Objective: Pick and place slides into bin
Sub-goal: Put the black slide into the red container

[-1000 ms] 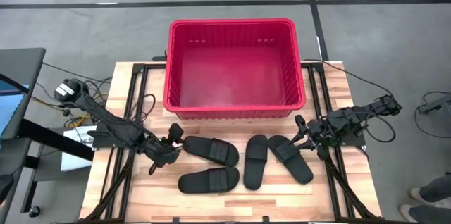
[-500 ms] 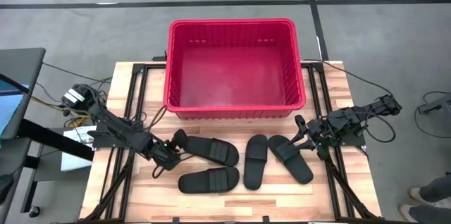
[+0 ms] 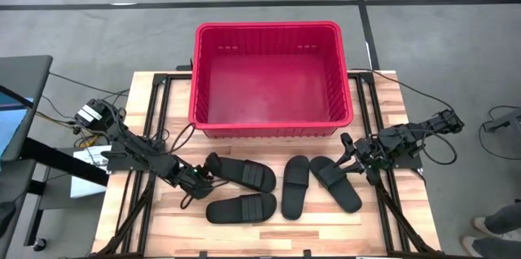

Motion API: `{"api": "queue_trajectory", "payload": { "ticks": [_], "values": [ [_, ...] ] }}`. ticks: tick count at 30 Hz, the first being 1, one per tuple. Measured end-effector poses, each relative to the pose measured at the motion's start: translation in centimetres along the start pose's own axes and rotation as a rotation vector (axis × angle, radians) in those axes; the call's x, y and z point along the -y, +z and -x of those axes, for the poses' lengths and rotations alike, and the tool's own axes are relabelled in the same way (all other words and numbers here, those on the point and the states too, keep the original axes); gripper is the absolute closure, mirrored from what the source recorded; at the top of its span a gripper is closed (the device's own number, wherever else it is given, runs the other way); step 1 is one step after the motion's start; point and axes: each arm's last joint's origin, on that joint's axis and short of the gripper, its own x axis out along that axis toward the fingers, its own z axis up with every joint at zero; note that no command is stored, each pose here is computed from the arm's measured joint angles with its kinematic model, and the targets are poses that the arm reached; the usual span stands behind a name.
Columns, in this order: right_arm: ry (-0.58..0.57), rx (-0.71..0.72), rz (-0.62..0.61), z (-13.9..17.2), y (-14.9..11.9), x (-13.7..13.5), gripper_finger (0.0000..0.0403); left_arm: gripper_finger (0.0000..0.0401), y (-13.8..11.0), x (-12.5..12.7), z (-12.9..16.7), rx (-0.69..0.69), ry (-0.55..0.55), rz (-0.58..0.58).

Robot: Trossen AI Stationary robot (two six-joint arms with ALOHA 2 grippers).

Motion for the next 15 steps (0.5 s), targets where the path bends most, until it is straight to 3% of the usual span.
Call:
{"api": "queue_trajectory", "payload": {
  "ticks": [7, 15],
  "values": [
    [0.0, 0.001, 0.0, 0.0, 0.0, 0.0, 0.0301, 0.0192, 0.0, -0.1, -0.1, 0.025, -0.028, -0.009],
    [0.0, 0.001, 0.0, 0.0, 0.0, 0.0, 0.0301, 0.0216, -1.1, -0.7, -0.5, -0.087, 0.029, 0.0]
  ]
}}
